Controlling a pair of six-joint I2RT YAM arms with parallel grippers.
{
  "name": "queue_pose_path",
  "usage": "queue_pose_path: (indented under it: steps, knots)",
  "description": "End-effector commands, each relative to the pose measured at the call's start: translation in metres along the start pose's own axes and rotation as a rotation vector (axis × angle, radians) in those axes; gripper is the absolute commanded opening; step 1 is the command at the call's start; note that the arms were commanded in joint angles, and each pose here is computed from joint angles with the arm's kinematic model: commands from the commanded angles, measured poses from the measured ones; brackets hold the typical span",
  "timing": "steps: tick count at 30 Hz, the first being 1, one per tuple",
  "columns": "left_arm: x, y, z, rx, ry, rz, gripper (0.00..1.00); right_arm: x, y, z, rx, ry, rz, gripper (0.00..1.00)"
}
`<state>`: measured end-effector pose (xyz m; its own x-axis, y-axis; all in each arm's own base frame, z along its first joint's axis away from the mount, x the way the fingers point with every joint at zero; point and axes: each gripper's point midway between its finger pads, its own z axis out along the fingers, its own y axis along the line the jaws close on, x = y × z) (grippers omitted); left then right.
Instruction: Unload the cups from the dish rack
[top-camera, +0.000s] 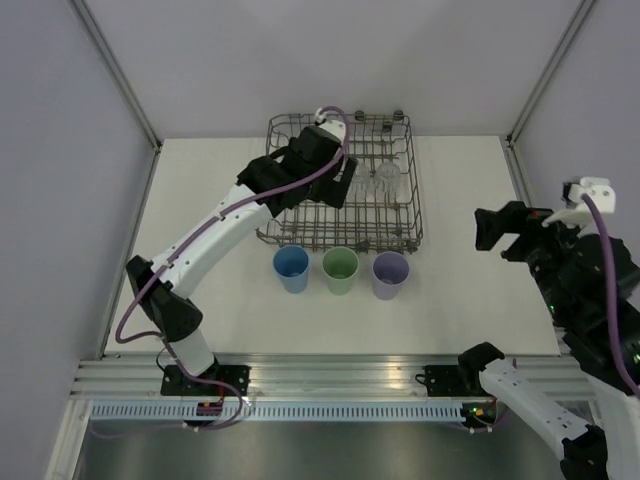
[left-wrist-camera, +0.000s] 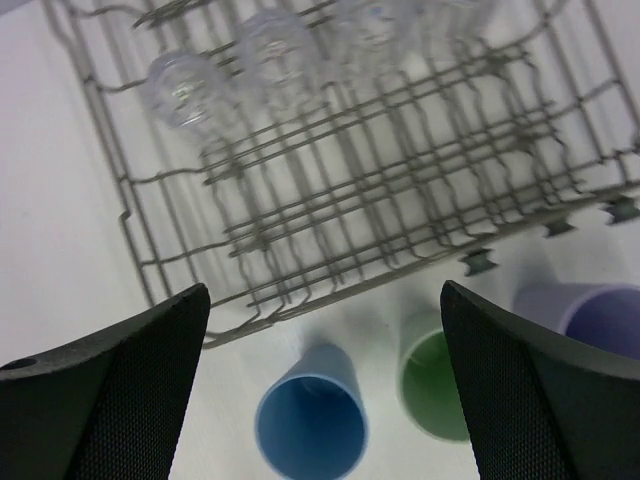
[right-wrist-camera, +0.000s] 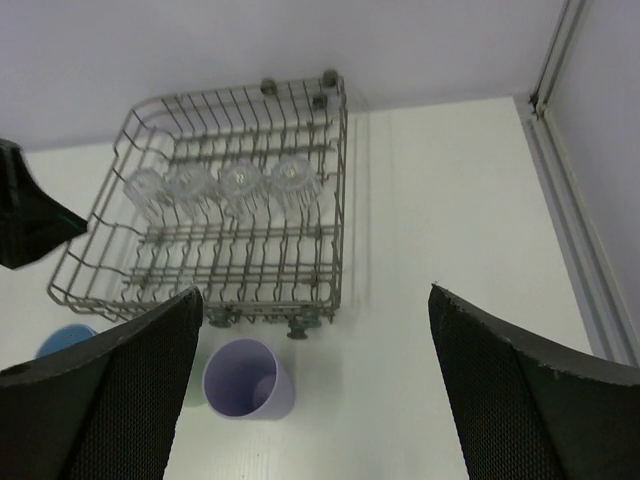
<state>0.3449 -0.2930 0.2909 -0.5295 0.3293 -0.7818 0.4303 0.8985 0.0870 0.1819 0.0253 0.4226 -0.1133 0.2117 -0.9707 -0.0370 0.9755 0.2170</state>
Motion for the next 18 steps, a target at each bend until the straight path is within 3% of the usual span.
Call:
queue_pose_path:
  steps: [1,8,12,18]
  knots:
    - [-0.011,0.058,-0.020,-0.164,-0.118,-0.247,1.00,0.035,0.021,0.050,-0.017,0.132,-0.042,0.98]
    - [0.037,0.148,-0.049,-0.350,-0.113,-0.462,1.00,0.098,0.051,0.133,-0.042,0.333,-0.138,0.98]
    - [0.080,0.172,-0.071,-0.434,-0.054,-0.456,1.00,0.136,0.066,0.185,-0.071,0.450,-0.161,0.98]
    - [0.112,0.179,-0.094,-0.458,-0.028,-0.372,1.00,0.173,0.071,0.249,-0.059,0.536,-0.182,0.98]
